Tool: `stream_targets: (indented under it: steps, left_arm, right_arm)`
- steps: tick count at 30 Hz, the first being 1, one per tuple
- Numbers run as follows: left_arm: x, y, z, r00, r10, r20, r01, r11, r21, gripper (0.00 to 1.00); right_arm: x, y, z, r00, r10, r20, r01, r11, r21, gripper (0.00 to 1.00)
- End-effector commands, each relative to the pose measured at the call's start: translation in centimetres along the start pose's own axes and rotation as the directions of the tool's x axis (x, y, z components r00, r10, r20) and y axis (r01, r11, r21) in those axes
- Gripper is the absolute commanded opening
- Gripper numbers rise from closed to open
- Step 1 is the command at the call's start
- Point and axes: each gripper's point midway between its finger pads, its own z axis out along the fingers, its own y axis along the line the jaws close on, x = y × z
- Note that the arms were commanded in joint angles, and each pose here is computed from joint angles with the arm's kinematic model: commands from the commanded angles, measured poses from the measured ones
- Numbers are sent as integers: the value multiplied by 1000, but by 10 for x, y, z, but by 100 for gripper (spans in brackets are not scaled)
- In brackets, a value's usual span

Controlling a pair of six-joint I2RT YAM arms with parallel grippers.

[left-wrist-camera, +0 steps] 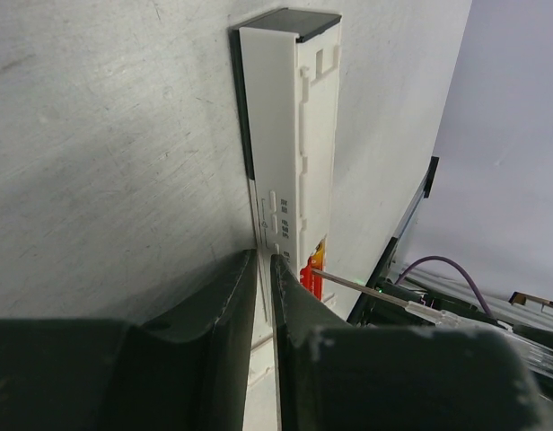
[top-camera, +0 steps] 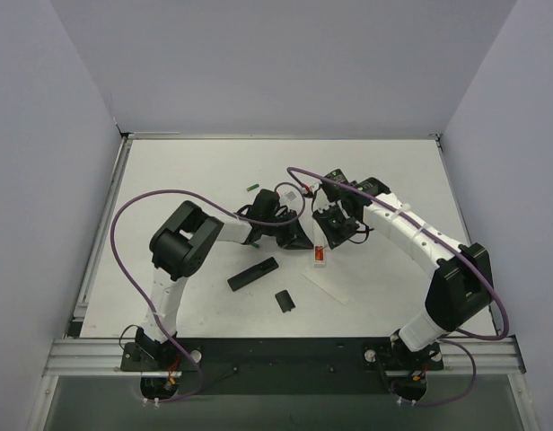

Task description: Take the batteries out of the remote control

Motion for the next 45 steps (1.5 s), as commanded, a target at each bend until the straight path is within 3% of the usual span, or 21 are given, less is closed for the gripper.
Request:
stream_targets:
  steps: [1,17,25,32,38,45]
  left_arm:
    - [-5,-22,-1,999,40,12,-40,997,64,23]
    - [-3,-18,-1,1000,21,14,-22,998,58,23]
    - [-29,-22,-24,993,-5,115,1,999,33,23]
    - [-54,-19,-43,984,-12,176,12,1000,2,23]
    - [-65,-20,-41,985,12,174,-7,1000,-30,24]
    - [-76,-17,-29,987,18,162,-11,999,-45,25]
  right_arm:
    - [12,5,11,998,12,-61,-14,999,-31,0]
    - [33,-1,41,982,180,60,-163,963,-213,0]
    - [24,-3,26,982,165,86,-144,966,-216,0]
    - [25,-13,25,986,160,52,-150,976,-161,0]
    - [14,-29,9,989,129,78,-123,989,-82,0]
    - [19,-48,7,997,77,5,-77,997,7,0]
